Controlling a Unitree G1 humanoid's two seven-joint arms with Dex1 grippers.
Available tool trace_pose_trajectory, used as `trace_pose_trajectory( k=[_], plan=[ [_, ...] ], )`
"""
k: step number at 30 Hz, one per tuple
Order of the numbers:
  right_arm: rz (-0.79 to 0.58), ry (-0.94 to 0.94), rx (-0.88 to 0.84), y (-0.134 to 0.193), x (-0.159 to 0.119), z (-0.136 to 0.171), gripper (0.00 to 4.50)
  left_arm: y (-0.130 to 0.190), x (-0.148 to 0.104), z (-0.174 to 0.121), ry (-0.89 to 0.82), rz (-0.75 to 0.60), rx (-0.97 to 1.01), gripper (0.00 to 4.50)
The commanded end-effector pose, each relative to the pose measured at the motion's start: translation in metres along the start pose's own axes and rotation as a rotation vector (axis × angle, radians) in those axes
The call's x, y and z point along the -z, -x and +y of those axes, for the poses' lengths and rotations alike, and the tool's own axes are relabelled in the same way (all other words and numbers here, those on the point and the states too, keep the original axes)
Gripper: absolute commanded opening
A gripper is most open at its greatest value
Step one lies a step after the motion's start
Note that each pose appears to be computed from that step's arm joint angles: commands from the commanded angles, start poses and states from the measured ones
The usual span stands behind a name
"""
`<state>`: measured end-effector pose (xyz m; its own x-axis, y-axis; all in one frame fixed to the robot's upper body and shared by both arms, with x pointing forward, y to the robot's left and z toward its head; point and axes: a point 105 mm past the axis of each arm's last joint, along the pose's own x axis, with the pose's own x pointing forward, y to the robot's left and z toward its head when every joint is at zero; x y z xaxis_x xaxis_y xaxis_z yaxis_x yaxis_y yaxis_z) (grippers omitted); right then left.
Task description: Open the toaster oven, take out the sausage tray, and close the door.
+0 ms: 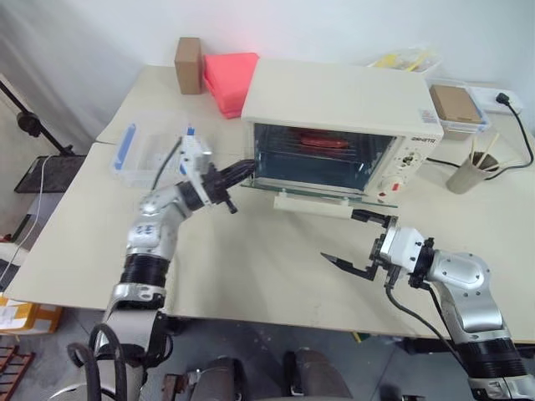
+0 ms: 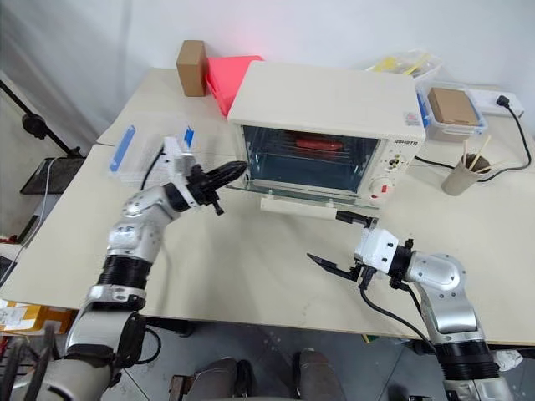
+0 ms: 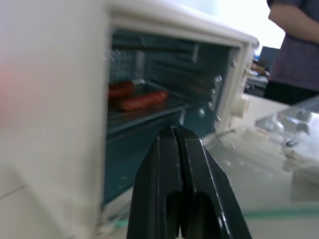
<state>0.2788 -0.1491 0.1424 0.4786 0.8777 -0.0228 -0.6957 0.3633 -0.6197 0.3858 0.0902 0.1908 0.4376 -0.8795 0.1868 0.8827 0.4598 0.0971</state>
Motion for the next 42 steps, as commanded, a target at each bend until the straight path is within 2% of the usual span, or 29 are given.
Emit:
trace_pose_trajectory(
  k=[1, 4, 7, 10, 12, 17, 20, 22, 26, 29, 33, 40, 42],
  plan=[
    [0.026, 0.049, 0.077, 0.020, 0.000, 0.004, 4.50, -0.001, 0.012, -0.013, -0.034, 0.055, 0.095, 0.02],
    [0.124, 0.002, 0.179, 0.050, 0.014, 0.019, 4.50, 0.007, 0.023, -0.016, -0.019, 0.087, 0.102, 0.02],
    [0.253, -0.059, 0.360, 0.091, 0.027, 0.024, 4.50, 0.017, 0.039, -0.025, -0.057, 0.155, 0.141, 0.02],
    [0.320, -0.030, 0.490, 0.113, 0.023, 0.011, 4.50, 0.024, 0.047, -0.031, -0.055, 0.170, 0.150, 0.02],
    [0.310, -0.038, 0.556, 0.116, 0.014, -0.004, 4.50, 0.029, 0.054, -0.036, -0.066, 0.195, 0.159, 0.02],
    [0.203, 0.050, 0.473, 0.072, -0.010, -0.030, 4.50, 0.040, 0.062, -0.041, -0.063, 0.197, 0.108, 0.02],
    [0.155, 0.089, 0.405, 0.037, -0.017, -0.038, 4.50, 0.042, 0.057, -0.041, -0.063, 0.170, 0.059, 0.59],
    [0.107, 0.117, 0.355, 0.005, -0.024, -0.040, 4.50, 0.046, 0.049, -0.042, -0.064, 0.133, 0.038, 1.20],
    [0.075, 0.226, 0.381, -0.056, -0.030, -0.058, 4.50, 0.059, 0.023, -0.043, -0.065, 0.040, -0.031, 2.31],
    [0.187, 0.460, 0.380, -0.105, -0.018, -0.074, 4.50, 0.075, 0.004, -0.054, -0.064, -0.008, -0.054, 3.25],
    [0.270, 0.499, 0.428, -0.124, 0.000, -0.098, 4.50, 0.082, 0.006, -0.058, -0.082, 0.026, -0.127, 4.48],
    [0.306, 0.562, 0.447, -0.141, 0.010, -0.116, 4.50, 0.082, 0.008, -0.064, -0.044, 0.022, -0.157, 4.48],
    [0.314, 0.572, 0.444, -0.142, 0.013, -0.117, 3.89, 0.080, 0.008, -0.063, -0.042, 0.023, -0.160, 4.50]
  ],
)
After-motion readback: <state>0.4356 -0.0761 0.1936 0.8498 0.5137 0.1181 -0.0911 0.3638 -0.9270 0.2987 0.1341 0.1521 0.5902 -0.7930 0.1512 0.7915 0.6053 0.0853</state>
